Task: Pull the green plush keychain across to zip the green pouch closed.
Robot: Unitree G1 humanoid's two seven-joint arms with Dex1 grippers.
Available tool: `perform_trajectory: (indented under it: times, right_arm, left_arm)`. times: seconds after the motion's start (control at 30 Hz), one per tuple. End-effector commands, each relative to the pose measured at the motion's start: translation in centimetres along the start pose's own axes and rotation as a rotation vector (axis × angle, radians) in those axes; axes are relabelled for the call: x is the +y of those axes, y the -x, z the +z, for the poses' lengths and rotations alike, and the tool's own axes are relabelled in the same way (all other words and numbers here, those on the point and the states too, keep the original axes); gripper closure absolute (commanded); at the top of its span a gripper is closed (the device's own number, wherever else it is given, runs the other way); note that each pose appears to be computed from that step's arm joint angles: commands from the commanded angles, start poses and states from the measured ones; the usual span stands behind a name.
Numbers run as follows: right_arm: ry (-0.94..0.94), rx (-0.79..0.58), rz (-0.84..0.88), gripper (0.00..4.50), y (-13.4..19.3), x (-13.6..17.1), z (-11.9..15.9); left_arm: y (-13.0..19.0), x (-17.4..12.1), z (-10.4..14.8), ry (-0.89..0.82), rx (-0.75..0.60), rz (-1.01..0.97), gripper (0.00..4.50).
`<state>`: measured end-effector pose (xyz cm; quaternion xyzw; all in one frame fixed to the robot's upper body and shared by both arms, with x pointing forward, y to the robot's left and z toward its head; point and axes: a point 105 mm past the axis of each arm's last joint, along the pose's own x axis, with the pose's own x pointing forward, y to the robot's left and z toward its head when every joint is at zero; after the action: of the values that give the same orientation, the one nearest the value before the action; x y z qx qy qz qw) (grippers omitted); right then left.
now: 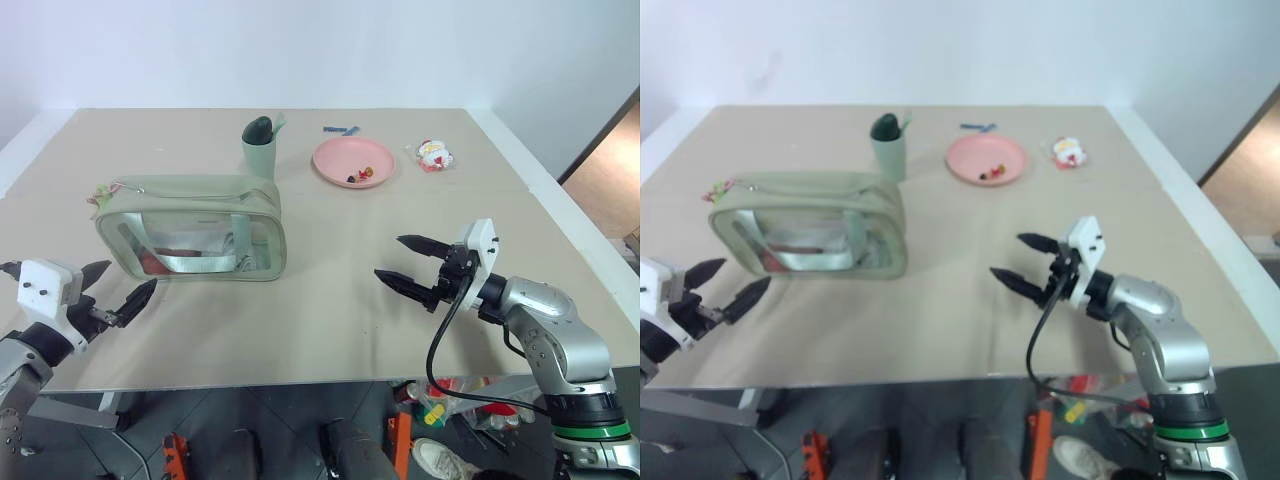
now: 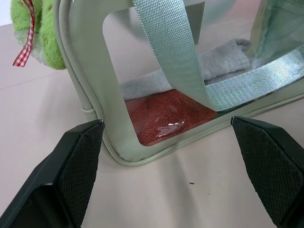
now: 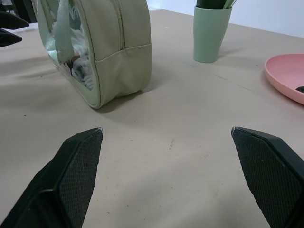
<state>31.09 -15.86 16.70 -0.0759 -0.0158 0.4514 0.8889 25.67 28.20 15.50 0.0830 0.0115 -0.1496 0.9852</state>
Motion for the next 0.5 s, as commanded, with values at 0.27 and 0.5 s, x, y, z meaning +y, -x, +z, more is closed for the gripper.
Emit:
perform_trajectory:
  times: [0.27,0.5]
  right_arm:
    - [0.069,-0.054,0.01,0.01,-0.2,0.0,1.6]
    - [0.071,-0.056,0.013,0.01,-0.2,0.1,1.7]
  left_arm:
    - [0.1,-0.6,2.3,-0.013,-0.065,-0.06,0.08]
    - [0.4,-1.2,3.4,-0.018,-0.092,-0.123,0.08]
